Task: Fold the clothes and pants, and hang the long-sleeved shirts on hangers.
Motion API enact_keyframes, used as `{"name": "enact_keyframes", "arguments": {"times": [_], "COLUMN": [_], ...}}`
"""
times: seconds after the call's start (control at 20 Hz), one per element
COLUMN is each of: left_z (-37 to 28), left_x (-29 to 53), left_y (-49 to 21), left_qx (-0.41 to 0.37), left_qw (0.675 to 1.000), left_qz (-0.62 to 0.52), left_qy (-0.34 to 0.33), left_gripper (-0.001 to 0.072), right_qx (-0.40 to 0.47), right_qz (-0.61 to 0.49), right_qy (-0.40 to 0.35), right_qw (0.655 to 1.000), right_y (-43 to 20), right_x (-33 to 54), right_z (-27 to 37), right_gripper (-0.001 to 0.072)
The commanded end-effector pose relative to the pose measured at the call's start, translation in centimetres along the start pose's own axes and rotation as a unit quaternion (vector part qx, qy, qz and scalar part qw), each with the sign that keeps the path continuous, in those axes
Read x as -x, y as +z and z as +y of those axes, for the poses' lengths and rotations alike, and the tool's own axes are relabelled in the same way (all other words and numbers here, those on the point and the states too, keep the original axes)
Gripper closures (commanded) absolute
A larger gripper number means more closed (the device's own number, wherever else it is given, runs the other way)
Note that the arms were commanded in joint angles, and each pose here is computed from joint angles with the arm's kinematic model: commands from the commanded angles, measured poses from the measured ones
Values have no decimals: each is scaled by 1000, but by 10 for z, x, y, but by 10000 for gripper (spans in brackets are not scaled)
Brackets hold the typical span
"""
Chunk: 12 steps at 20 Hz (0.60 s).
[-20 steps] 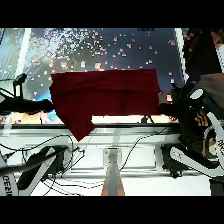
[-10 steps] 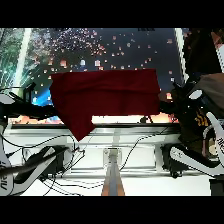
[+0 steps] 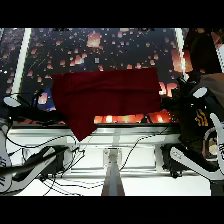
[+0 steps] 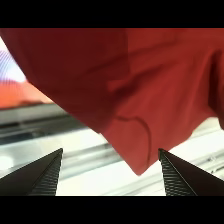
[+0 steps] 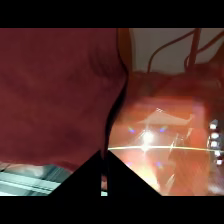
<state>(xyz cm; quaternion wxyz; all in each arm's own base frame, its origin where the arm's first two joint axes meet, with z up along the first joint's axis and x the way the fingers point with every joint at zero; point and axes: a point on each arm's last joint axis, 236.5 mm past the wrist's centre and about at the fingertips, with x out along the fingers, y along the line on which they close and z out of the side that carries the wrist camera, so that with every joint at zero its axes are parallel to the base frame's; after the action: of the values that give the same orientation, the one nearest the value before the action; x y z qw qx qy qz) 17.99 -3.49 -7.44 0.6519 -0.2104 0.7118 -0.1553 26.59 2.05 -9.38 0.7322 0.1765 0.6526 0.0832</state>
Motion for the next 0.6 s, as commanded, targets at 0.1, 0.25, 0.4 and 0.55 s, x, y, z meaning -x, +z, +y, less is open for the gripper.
{"name": "enact_keyframes", "arguments": {"times": [0.1, 0.25, 0.4, 0.55], "left_z": [-7, -22, -27, -38], "left_x": [-33, -41, -56, -68], "left_y": [-27, -10, -8, -16], "left_qx": [30, -6, -27, -40], "left_qw": [998, 998, 998, 996], "left_qz": [35, 11, 25, 53], "left_qy": [-42, -63, -52, -62], "left_gripper": [102, 131, 132, 275], "right_qx": [0, -3, -10, -15], "right_qz": [-2, -5, -8, -11], "right_qy": [1, 7, 19, 27], "right_qw": [1000, 1000, 1000, 999], "right_y": [1, 2, 4, 6], "right_x": [1, 1, 2, 2], "right_z": [1, 4, 9, 13], "right_gripper": [698, 698, 698, 699]}}
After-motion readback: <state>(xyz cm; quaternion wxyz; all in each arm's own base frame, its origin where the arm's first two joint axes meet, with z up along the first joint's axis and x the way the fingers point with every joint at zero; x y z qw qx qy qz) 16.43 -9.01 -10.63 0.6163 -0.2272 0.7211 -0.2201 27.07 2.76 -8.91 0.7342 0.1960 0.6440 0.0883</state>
